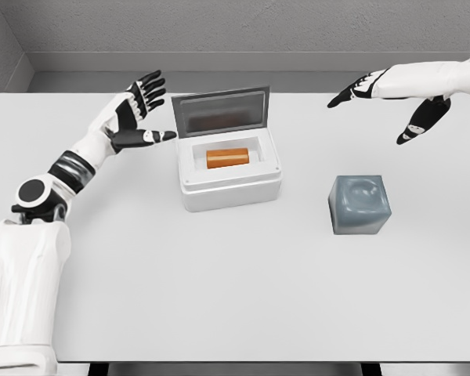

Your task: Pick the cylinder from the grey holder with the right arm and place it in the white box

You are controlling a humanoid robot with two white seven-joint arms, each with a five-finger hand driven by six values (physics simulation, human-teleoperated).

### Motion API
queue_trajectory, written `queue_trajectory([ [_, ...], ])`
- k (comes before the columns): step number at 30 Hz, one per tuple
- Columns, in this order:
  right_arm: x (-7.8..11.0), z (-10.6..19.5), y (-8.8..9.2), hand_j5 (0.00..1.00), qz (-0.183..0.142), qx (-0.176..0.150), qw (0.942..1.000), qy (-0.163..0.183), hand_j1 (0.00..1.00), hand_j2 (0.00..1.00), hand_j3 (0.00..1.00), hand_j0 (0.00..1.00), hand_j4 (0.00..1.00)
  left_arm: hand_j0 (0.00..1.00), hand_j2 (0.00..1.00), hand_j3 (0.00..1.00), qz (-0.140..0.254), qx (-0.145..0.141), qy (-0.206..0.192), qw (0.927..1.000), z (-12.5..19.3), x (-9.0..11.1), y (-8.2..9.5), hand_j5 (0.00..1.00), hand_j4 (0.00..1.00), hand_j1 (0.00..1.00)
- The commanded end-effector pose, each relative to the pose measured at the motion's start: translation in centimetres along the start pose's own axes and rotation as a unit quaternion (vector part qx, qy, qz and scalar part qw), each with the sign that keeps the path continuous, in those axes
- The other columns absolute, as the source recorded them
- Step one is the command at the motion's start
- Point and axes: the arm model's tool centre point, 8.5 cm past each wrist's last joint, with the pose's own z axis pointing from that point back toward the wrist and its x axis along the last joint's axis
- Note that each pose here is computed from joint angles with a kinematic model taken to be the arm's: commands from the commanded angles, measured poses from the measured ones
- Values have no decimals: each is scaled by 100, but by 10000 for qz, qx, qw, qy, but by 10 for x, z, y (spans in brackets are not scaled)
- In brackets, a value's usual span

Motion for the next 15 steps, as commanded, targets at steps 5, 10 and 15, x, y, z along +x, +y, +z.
queue_trajectory([
  [5,-1,0,-1,100,-46,-39,10000,3,100,100,100,100,100,100,100,100,184,-59,6,9998,-6,-7,-10,100,100,100],
  [10,-2,-2,4,100,-77,1,10000,0,100,100,100,100,100,100,100,100,160,-58,-62,9998,-10,0,-8,100,100,100],
  [15,-2,-2,4,100,-94,-12,10000,-17,100,100,100,100,100,100,100,100,159,-59,-80,9998,-10,1,-8,100,100,100],
])
